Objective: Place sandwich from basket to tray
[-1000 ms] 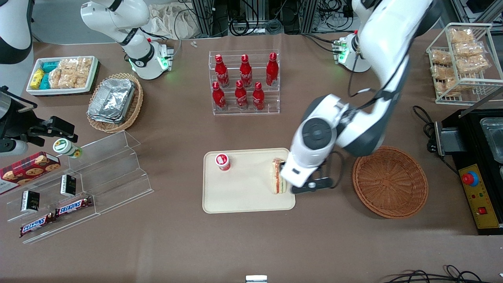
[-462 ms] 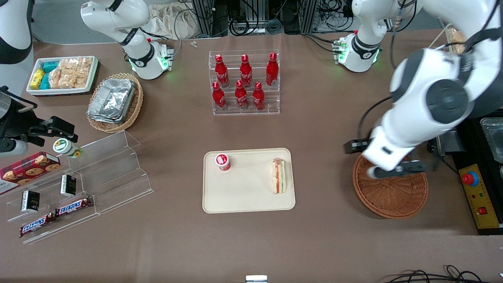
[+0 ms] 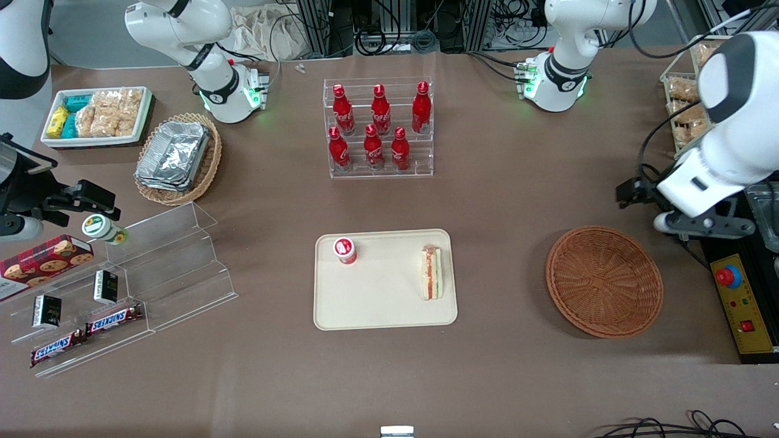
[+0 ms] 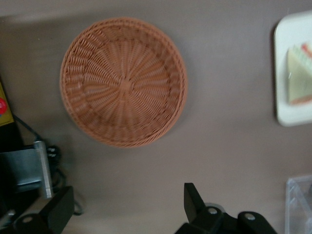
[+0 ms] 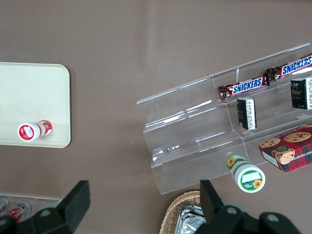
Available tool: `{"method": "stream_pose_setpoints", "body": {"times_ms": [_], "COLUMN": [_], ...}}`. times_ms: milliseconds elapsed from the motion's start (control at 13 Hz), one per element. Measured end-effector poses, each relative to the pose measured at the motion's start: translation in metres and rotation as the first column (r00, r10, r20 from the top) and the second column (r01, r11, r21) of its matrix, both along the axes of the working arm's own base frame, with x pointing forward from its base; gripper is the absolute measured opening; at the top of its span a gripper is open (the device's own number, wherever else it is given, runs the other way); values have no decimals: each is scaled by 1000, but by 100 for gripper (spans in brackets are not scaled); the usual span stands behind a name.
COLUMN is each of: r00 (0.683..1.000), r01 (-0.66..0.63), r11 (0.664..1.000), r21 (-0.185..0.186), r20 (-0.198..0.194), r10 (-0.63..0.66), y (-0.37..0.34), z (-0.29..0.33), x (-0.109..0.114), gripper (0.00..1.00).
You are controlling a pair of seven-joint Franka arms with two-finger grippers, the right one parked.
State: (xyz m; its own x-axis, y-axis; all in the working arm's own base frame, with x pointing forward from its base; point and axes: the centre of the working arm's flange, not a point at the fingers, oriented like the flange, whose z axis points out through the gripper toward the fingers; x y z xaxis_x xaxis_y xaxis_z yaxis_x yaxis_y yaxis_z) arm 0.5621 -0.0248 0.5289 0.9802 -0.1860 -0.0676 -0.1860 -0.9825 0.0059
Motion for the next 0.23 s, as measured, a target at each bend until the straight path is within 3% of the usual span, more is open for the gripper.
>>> {"method": "stream_pose_setpoints", "body": {"times_ms": [231], "r00": [998], "r01": [62], "r11": [998], "r21": [-7], "r20": [2], "r10": [-62], "y": [23], "z": [3], "x": [-3], "gripper": [100]}}
